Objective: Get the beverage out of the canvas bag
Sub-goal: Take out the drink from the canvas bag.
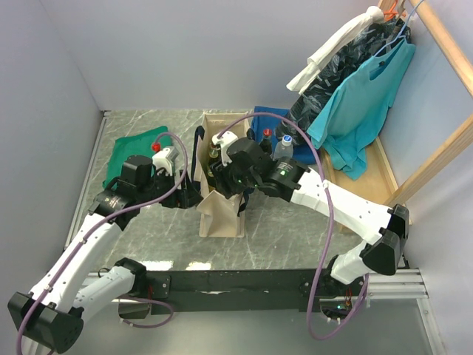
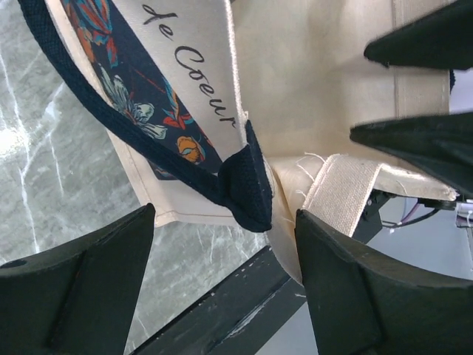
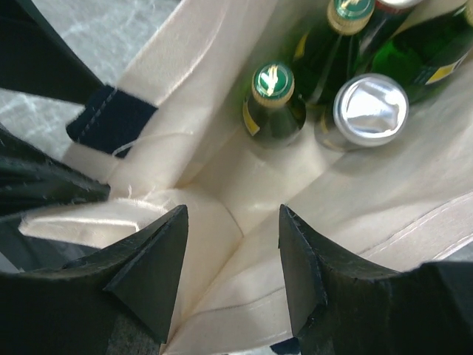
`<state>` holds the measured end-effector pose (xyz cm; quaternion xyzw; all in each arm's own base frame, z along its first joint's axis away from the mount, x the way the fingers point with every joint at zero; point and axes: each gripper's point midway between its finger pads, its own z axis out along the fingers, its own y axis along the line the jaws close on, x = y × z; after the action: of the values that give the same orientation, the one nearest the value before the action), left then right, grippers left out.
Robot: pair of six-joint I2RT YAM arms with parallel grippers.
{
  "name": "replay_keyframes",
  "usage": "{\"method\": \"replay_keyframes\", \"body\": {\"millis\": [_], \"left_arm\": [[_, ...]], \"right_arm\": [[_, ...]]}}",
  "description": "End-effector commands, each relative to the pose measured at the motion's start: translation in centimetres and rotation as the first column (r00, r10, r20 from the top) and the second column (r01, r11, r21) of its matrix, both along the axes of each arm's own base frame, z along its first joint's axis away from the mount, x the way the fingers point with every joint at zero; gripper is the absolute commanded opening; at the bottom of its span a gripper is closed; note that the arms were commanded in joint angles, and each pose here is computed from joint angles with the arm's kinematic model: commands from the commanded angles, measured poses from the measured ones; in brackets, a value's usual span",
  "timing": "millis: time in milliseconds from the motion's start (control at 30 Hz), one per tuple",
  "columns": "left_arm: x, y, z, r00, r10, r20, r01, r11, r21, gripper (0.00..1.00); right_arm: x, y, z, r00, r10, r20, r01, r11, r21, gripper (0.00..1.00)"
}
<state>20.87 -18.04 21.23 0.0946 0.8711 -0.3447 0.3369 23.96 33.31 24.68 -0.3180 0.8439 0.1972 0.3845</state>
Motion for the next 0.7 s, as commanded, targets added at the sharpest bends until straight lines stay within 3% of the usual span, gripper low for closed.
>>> {"method": "replay_keyframes", "body": {"millis": [0, 267, 667], "left_arm": [[-0.1, 0.3, 0.1, 1.0, 0.03, -0.001, -0.03, 1.0, 0.002, 0.82], [1.1, 0.9, -0.8, 0.996, 0.087, -0.022, -0.086, 0.995, 0.044, 0.82], [2.3, 1.7, -1.9, 0.987, 0.157, -0.041, -0.152, 0.983, 0.1, 0.83]], "right_arm": [[-1.6, 0.0, 0.1, 0.998, 0.059, -0.011, -0.059, 0.998, -0.016, 0.59], [-5.2, -1.2, 0.6, 0.984, 0.173, -0.032, -0.173, 0.985, -0.009, 0.59], [-7.1, -2.7, -1.8, 0.977, 0.188, -0.106, -0.193, 0.98, -0.043, 0.6]]}}
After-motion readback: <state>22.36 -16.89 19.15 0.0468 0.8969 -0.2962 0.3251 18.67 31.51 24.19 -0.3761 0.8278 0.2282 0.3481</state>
